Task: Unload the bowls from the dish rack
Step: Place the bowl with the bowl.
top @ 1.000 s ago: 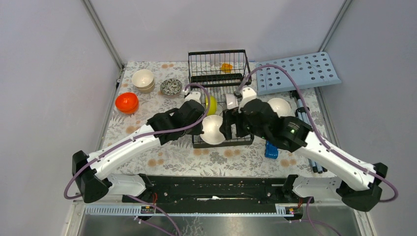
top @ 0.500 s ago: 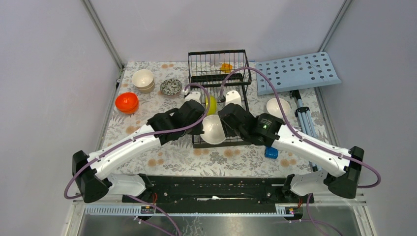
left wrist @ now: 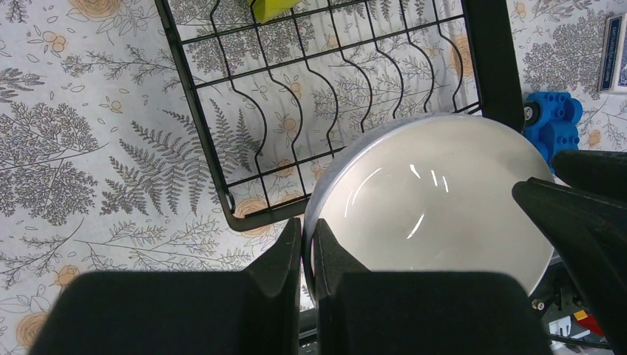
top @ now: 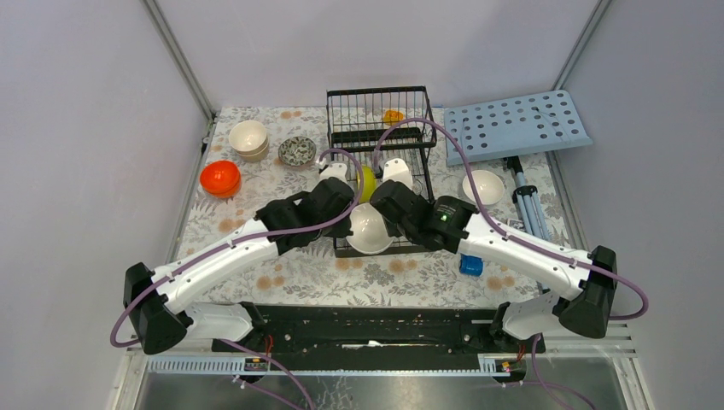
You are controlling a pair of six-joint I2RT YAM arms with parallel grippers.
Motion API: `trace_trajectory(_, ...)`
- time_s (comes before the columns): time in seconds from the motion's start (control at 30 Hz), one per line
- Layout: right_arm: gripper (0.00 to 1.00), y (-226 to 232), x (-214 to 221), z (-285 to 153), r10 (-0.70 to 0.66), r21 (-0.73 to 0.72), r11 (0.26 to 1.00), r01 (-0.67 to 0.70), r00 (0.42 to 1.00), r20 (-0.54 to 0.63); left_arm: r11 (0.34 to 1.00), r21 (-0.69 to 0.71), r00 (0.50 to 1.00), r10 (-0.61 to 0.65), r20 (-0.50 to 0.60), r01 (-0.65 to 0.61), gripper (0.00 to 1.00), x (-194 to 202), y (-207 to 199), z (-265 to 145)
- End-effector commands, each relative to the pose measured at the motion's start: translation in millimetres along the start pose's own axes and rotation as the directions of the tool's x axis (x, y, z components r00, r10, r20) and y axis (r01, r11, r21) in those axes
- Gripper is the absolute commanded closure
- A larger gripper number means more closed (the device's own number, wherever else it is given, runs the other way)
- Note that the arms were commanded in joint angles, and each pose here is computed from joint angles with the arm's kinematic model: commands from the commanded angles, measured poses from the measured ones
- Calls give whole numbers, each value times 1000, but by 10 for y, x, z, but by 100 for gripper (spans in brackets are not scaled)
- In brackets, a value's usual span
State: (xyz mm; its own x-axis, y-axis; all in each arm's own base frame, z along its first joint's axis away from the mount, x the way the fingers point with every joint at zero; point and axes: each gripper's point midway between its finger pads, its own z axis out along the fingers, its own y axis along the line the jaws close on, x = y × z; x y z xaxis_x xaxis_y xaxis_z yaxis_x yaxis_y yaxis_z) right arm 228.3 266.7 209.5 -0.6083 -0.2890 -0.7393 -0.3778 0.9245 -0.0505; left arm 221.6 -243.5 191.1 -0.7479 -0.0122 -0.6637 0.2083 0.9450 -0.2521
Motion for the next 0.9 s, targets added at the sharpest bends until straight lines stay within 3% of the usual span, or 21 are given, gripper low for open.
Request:
trace_trajectory(0.0,68,26,-115,19,26,19,999,-27,999,43,994,95,992,-71,107,61,100,-290,-189,-123)
trace_trajectory(0.37,74,57,16,150,7,32,999,-8,1000,7,992,109,991,-81,106,69,100,-274,-196,-148)
trace_trajectory(0.5,84,65,39,160,5,28,1000,-5,1000,-1,991,113,990,-86,111,73,100,-272,-196,-147)
trace_trajectory(0.63,100,70,45,158,1,25,1000,-1,1000,-4,989,119,990,-96,106,83,100,-251,-201,-130)
trace_trajectory(0.87,100,70,25,147,7,24,1000,-7,1000,1,984,151,988,-110,105,94,100,-248,-247,-146)
